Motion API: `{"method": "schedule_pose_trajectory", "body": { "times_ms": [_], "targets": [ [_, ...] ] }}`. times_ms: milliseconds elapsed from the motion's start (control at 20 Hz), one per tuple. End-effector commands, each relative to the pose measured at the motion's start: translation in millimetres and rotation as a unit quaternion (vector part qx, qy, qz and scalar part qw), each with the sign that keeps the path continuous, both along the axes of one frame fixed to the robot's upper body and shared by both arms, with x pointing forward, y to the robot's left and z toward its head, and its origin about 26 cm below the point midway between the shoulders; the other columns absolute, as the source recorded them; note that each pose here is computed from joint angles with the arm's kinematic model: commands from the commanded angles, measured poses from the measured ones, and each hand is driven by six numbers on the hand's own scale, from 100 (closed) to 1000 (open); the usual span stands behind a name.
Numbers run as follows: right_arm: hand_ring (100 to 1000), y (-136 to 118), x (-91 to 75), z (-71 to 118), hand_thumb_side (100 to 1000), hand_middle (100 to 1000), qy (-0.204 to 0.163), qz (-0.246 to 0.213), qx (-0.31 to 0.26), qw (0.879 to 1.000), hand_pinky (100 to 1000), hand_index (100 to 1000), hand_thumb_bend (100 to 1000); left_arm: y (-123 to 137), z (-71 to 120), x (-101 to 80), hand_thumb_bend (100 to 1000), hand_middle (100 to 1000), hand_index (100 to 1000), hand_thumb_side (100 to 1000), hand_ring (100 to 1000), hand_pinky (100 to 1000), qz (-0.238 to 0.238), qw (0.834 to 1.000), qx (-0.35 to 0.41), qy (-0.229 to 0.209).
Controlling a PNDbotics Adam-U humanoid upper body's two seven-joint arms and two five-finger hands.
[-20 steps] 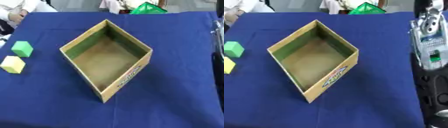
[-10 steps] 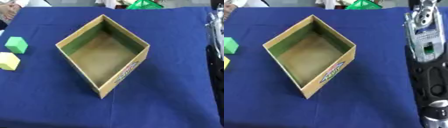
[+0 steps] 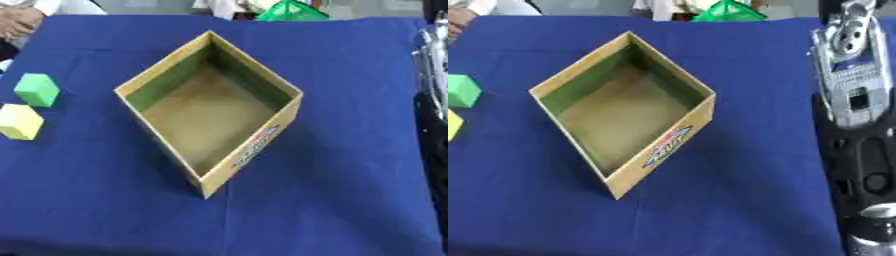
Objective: Pick up objects on the table and place them in the box.
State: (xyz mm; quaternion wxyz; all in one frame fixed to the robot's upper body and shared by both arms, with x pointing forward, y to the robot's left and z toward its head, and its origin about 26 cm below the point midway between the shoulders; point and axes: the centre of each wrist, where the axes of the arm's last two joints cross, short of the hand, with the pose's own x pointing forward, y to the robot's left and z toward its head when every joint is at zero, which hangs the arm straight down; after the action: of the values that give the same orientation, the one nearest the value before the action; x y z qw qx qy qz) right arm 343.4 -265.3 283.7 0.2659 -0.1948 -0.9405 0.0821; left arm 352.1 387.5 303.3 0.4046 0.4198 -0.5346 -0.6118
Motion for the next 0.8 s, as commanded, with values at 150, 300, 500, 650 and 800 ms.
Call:
{"method": "schedule_pose_trajectory", "body": {
  "times_ms": [150, 300, 500, 650, 800],
  "targets": [
    [854, 0, -1.4, 7.8, 1000, 690, -0.013, 0.001, -0.007, 1.0, 828, 841, 198, 10, 14.6, -1.3, 663, 816, 940, 159, 853, 800, 0.045, 0.996, 0.074, 0.013],
    [853, 0, -1.6, 7.5, 1000, 689, -0.012, 0.002, -0.007, 1.0, 828, 841, 198, 15, 6.3, 2.8, 664, 822, 943, 145, 856, 801, 0.058, 0.994, 0.079, 0.038],
    [853, 1, -1.9, 7.2, 1000, 688, -0.012, 0.003, -0.006, 1.0, 828, 841, 199, 21, -7.7, 9.1, 677, 826, 944, 158, 857, 801, 0.066, 0.992, 0.082, 0.076],
    [853, 1, -2.0, 7.6, 1000, 687, -0.012, 0.003, -0.005, 1.0, 828, 841, 199, 24, -16.7, 13.0, 681, 833, 945, 162, 861, 801, 0.069, 0.99, 0.081, 0.097],
    [854, 0, -1.9, 7.8, 1000, 686, -0.011, 0.003, -0.005, 1.0, 828, 841, 197, 27, -23.8, 17.4, 681, 836, 943, 157, 862, 800, 0.076, 0.988, 0.079, 0.111]
  ]
}}
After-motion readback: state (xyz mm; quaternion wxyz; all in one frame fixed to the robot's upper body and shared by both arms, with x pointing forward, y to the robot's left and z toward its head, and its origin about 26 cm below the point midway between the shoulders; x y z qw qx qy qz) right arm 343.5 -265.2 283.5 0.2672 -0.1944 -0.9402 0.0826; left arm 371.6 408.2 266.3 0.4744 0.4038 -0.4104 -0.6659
